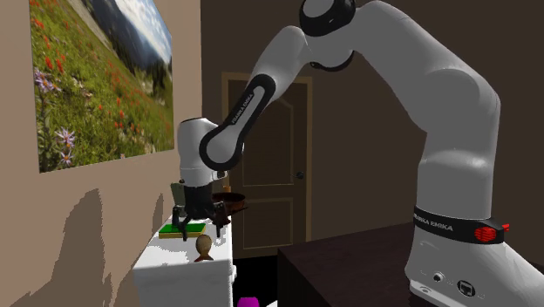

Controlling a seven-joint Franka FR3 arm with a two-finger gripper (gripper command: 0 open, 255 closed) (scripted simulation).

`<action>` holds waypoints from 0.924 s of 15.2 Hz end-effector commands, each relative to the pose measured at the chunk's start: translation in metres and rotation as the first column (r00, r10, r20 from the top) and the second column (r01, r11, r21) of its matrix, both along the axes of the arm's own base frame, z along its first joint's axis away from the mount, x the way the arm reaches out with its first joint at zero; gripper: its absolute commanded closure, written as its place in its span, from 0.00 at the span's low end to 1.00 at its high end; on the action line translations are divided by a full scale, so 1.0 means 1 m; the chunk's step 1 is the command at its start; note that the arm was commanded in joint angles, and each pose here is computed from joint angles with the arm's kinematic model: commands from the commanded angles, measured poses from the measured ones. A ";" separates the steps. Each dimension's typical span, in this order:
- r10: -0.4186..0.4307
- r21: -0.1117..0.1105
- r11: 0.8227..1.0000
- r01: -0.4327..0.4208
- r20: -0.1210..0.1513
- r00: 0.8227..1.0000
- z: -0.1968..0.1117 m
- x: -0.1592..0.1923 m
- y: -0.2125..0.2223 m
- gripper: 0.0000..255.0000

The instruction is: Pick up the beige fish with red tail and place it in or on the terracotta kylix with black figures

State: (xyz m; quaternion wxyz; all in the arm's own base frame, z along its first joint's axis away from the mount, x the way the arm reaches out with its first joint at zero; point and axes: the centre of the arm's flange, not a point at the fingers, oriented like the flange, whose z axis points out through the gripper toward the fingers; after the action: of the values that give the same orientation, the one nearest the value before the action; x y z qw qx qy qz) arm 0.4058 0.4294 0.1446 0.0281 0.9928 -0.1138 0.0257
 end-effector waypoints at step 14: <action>0.003 0.000 1.000 -0.003 0.002 1.000 -0.023 -0.001 -0.001 1.00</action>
State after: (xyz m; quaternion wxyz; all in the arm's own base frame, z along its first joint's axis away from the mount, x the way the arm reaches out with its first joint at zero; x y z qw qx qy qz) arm 0.4051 0.4283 0.1215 0.0279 0.9929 -0.1124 0.0270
